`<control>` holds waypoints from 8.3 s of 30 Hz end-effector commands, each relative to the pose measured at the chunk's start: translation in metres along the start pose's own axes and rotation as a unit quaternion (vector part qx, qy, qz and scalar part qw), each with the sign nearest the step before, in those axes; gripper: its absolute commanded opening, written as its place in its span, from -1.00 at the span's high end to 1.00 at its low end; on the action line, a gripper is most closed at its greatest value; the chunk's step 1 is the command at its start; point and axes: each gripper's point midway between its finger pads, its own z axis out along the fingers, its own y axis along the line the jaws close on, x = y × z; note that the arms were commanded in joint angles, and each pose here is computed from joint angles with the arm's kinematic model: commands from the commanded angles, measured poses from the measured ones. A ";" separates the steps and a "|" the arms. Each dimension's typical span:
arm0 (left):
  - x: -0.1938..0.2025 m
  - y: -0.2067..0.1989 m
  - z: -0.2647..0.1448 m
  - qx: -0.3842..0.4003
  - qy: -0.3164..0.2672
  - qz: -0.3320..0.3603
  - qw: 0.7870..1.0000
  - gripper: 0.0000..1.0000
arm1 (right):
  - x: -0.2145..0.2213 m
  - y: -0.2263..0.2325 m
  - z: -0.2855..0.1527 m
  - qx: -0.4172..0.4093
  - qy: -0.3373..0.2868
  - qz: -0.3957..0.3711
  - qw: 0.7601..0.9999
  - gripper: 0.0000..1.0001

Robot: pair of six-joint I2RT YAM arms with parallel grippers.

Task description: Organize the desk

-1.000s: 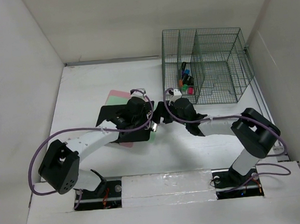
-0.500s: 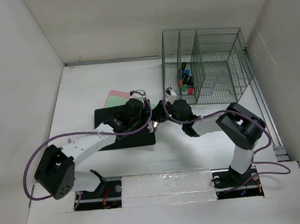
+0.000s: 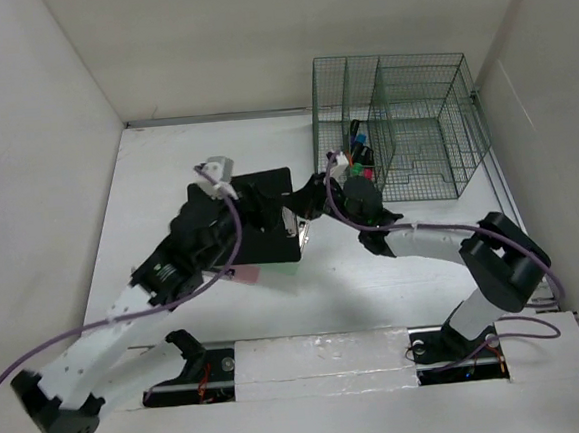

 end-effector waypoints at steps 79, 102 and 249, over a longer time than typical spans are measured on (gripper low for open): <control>0.027 -0.030 0.014 0.092 0.039 -0.016 0.995 -0.37 | -0.219 -0.191 -0.312 0.411 -0.478 0.128 0.766 -1.00; 0.184 0.074 0.105 -0.155 0.183 0.114 0.964 -0.65 | -0.173 -0.118 -0.347 0.382 -0.421 0.006 0.823 -0.24; 0.072 0.001 0.006 0.046 -0.054 -0.017 0.997 -0.98 | -0.305 -0.143 -0.279 0.187 -0.435 0.075 0.878 1.00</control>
